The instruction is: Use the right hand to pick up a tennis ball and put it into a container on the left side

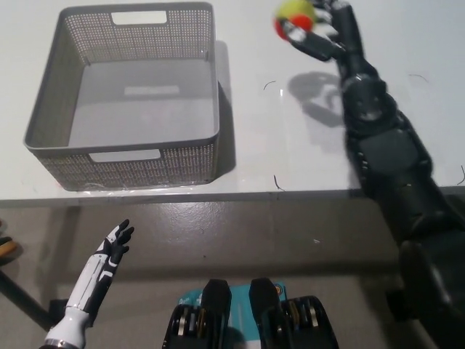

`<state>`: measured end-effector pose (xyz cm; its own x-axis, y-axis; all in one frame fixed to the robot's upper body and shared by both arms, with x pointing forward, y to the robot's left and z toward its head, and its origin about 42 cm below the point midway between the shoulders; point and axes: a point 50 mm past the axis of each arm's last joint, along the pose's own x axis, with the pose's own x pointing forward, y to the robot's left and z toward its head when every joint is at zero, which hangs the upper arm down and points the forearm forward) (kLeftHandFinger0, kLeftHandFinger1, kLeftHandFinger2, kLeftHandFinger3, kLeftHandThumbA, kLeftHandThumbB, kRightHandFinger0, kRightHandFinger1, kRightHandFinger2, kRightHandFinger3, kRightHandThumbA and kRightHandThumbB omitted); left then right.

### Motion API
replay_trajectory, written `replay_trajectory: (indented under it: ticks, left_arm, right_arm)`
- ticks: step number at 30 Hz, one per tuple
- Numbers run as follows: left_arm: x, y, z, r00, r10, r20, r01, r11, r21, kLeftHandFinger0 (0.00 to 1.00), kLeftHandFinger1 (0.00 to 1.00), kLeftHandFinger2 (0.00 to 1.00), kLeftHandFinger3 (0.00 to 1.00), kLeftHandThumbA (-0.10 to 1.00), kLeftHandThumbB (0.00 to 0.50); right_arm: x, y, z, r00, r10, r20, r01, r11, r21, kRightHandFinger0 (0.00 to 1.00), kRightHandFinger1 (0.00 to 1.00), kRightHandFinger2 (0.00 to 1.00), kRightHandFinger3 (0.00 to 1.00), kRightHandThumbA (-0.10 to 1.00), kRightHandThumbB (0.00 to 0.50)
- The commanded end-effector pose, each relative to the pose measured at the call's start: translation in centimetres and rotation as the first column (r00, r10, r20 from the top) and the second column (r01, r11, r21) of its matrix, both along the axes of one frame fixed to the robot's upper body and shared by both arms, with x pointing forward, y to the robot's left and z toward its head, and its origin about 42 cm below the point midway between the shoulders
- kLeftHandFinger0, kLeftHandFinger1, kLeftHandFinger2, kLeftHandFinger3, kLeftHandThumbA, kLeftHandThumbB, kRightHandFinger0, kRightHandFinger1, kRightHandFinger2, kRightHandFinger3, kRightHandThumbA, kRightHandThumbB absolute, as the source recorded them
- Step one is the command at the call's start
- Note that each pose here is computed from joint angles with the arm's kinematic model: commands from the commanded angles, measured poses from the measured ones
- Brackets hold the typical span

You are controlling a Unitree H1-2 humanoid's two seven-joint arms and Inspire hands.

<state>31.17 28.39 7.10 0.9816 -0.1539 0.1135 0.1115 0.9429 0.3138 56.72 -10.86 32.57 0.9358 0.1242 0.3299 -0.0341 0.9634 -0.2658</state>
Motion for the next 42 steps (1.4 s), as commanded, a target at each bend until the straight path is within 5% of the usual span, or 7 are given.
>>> replay_trajectory:
  ticks: [1, 8, 9, 20, 28, 40, 42]
  left_arm:
    - [0.2, 0.4, 0.6, 0.999, -0.014, 0.038, 0.014, 1.0, 0.005, 1.0, 1.0, 1.0, 1.0, 1.0, 0.281]
    - [-0.1, 0.1, 0.6, 0.999, -0.024, 0.025, 0.025, 1.0, -0.015, 1.0, 1.0, 1.0, 1.0, 1.0, 0.262]
    - [-0.1, 0.1, 0.5, 0.999, -0.025, 0.024, 0.025, 1.0, -0.017, 1.0, 1.0, 1.0, 1.0, 1.0, 0.262]
    - [-0.1, -0.2, 0.7, 0.999, -0.049, 0.018, 0.05, 0.999, -0.018, 1.0, 1.0, 1.0, 1.0, 1.0, 0.254]
    - [0.1, -0.1, 1.0, 0.998, -0.058, 0.026, 0.058, 0.998, -0.021, 1.0, 1.0, 1.0, 1.0, 1.0, 0.26]
    - [0.5, -0.1, 1.4, 0.997, -0.075, 0.031, 0.075, 0.997, 0.005, 1.0, 1.0, 1.0, 1.0, 1.0, 0.268]
    - [0.5, -0.1, 1.4, 0.996, -0.078, 0.031, 0.078, 0.997, 0.006, 1.0, 1.0, 1.0, 1.0, 1.0, 0.267]
  right_arm:
    - [-0.5, 4.4, 7.2, 0.985, 0.101, 0.138, -0.1, 0.995, -0.008, 0.0, 0.35, 0.69, 0.73, -0.1, 0.156]
    - [-2.1, 10.1, 8.9, 0.965, 0.198, 0.171, -0.195, 0.98, -0.038, 0.0, 0.33, 0.72, 0.77, -0.1, 0.148]
    - [-2.2, 10.2, 8.9, 0.965, 0.199, 0.172, -0.195, 0.98, -0.04, 0.05, 0.4, 0.79, 0.83, -0.1, 0.206]
    - [-4.8, 18.5, 7.4, 0.924, 0.352, 0.149, -0.308, 0.917, -0.253, 0.0, 0.34, 0.76, 0.84, -0.1, 0.119]
    - [-5.4, 20.9, 5.0, 0.92, 0.37, 0.128, -0.23, 0.776, -0.588, 0.04, 0.51, 0.89, 1.0, -0.1, 0.116]
    - [-5.5, 21.2, 4.3, 0.918, 0.367, 0.15, -0.146, 0.664, -0.734, 0.04, 0.58, 0.96, 1.0, -0.1, 0.158]
    - [-5.4, 21.0, 4.4, 0.919, 0.361, 0.159, -0.137, 0.671, -0.729, 0.1, 0.51, 0.81, 0.76, -0.1, 0.185]
